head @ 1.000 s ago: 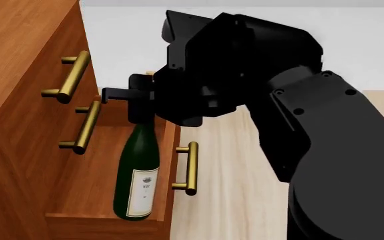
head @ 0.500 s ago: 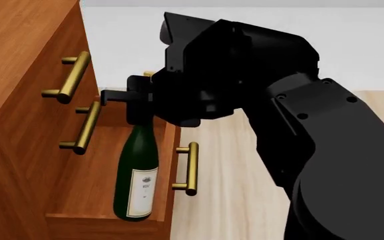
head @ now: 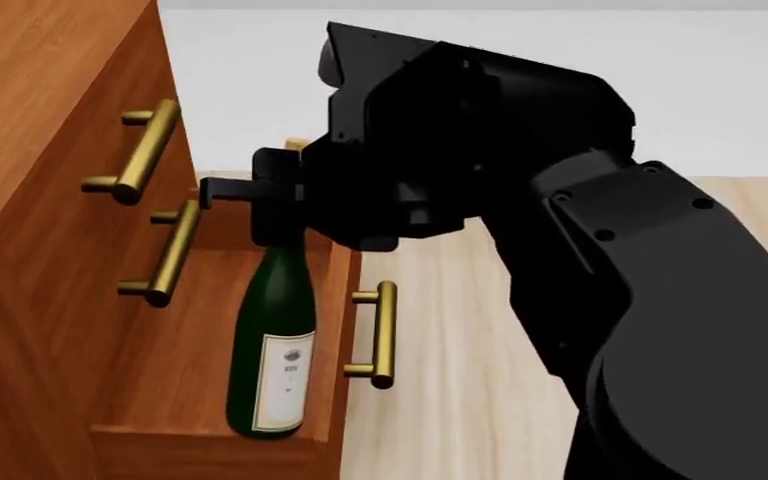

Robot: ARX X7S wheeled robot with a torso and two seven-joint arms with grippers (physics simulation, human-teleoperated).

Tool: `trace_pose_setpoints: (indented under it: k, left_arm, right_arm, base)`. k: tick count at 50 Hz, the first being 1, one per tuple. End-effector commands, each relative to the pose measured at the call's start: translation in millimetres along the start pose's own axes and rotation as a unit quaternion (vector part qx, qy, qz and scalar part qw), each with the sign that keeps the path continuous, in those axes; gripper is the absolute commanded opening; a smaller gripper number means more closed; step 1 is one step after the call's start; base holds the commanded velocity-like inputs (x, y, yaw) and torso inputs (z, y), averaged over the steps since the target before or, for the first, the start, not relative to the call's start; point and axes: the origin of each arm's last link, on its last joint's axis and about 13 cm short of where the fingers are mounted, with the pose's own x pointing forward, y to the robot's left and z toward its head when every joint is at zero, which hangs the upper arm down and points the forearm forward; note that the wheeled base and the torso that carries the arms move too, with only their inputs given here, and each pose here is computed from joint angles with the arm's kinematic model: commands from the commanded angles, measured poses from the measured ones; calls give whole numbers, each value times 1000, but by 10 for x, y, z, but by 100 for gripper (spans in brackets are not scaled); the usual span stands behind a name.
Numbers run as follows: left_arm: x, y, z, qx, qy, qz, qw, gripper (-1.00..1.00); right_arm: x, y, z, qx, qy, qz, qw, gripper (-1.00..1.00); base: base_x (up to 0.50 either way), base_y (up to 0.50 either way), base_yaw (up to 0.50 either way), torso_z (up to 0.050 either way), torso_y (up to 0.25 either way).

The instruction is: Put the wine bottle in the bottom drawer of the cabinet.

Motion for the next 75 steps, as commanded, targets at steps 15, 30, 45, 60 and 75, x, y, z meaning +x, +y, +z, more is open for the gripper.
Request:
trace_pose_setpoints:
  k: [15, 30, 45, 60, 75]
  left_arm:
    - [-9, -8, 4, 5, -1, -4, 1000, 100]
    - [-13, -11, 9, 5, -1, -4, 1000, 100]
    - [-12, -9, 2, 4, -1, -3, 1000, 100]
    - [-11, -10, -4, 3, 0, -2, 1000, 100]
    - [-9, -8, -10, 0, 4, 1, 1000, 100]
  right_arm:
    - [53, -24, -65, -12, 16, -11, 1000, -100]
    - [53, -24, -65, -12, 16, -11, 1000, -100]
    - [53, -24, -65, -12, 16, -11, 1000, -100]
    - [53, -24, -65, -12, 16, -11, 1000, -100]
    - [53, -24, -65, -12, 16, -11, 1000, -100]
  base:
    - [0, 0, 0, 1, -201]
    - [0, 0, 0, 1, -201]
    - [0, 0, 0, 1, -200]
    - [0, 0, 0, 1, -201]
    - [1, 2, 3, 1, -196]
